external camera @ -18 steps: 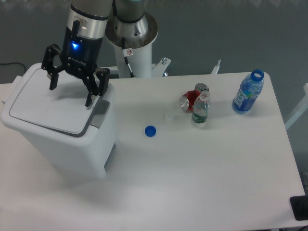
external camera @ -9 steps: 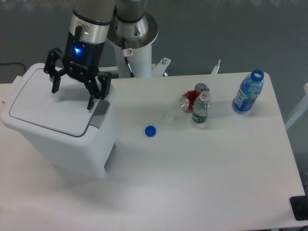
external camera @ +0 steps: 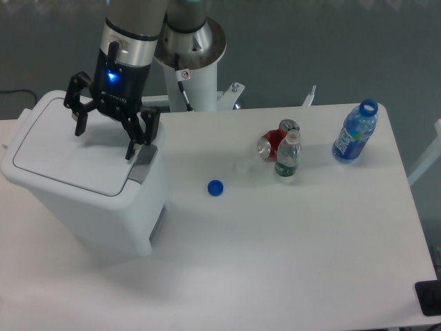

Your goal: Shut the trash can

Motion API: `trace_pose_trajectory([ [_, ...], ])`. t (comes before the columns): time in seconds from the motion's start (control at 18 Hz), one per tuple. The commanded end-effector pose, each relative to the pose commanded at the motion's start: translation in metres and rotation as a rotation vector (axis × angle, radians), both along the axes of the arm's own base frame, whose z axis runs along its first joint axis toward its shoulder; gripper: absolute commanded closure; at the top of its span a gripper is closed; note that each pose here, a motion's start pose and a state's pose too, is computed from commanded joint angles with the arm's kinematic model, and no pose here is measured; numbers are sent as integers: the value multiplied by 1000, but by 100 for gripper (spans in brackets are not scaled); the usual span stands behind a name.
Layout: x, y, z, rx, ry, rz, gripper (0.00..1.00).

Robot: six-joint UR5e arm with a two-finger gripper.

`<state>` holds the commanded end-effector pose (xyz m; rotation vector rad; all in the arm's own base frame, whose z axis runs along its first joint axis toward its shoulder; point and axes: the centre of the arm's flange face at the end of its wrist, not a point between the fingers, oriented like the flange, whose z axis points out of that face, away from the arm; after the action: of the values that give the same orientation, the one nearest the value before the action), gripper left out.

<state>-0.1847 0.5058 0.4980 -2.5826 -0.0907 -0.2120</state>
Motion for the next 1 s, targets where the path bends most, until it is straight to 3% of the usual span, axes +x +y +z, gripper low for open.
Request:
trace_pose_trajectory([
  [1.0, -1, 2, -3, -5, 0, -8, 0],
])
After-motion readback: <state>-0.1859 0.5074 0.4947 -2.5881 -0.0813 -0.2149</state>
